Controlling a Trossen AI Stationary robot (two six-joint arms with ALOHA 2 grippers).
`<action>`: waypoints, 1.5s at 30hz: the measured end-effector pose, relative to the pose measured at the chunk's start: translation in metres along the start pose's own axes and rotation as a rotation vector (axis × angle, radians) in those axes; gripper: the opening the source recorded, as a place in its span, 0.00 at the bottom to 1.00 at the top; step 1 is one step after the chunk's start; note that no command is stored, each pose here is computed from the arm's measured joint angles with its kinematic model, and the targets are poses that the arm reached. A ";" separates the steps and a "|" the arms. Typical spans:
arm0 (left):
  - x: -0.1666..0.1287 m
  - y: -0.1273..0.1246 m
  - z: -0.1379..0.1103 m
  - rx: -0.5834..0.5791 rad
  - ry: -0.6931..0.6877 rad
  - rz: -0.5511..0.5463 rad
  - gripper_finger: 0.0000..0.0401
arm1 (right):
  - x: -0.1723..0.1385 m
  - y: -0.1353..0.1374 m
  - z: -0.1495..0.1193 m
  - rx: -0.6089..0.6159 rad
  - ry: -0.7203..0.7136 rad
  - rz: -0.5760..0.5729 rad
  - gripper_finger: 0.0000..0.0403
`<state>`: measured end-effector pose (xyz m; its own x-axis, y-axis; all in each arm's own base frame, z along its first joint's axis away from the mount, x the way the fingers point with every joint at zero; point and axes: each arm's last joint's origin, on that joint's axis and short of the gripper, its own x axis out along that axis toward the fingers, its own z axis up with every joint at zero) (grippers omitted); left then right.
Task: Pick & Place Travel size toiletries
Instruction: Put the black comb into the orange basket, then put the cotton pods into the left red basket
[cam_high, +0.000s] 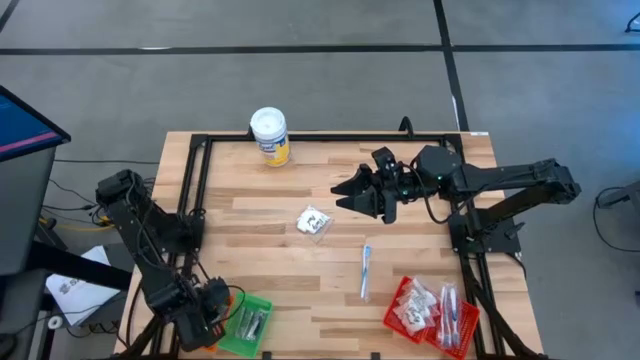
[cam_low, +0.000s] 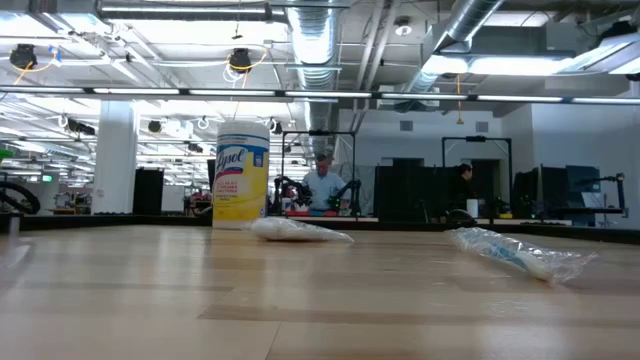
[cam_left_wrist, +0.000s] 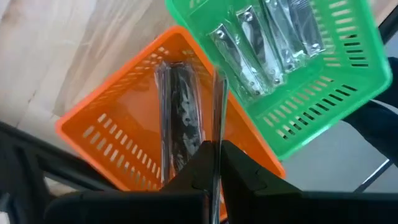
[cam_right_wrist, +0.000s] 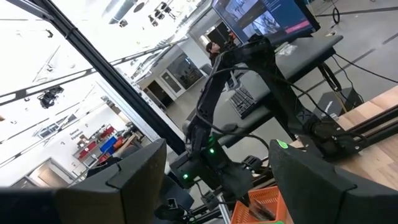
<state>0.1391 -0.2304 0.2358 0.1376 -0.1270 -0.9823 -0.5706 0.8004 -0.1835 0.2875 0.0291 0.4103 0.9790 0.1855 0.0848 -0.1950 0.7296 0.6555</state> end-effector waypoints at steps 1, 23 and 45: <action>0.004 0.001 -0.001 0.003 0.001 -0.002 0.01 | 0.000 0.000 0.000 0.000 0.001 0.000 0.69; 0.045 0.022 -0.005 -0.004 0.063 0.029 0.04 | 0.000 -0.001 0.001 0.000 -0.002 -0.003 0.69; -0.001 0.035 0.002 -0.083 -0.006 -0.162 0.25 | -0.001 -0.005 0.004 -0.004 -0.011 -0.013 0.69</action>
<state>0.1201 -0.2010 0.2299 0.2379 -0.2463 -0.9395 -0.6057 0.7186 -0.3418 0.2880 0.0231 0.4103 0.9820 0.1687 0.0844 -0.1824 0.7348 0.6533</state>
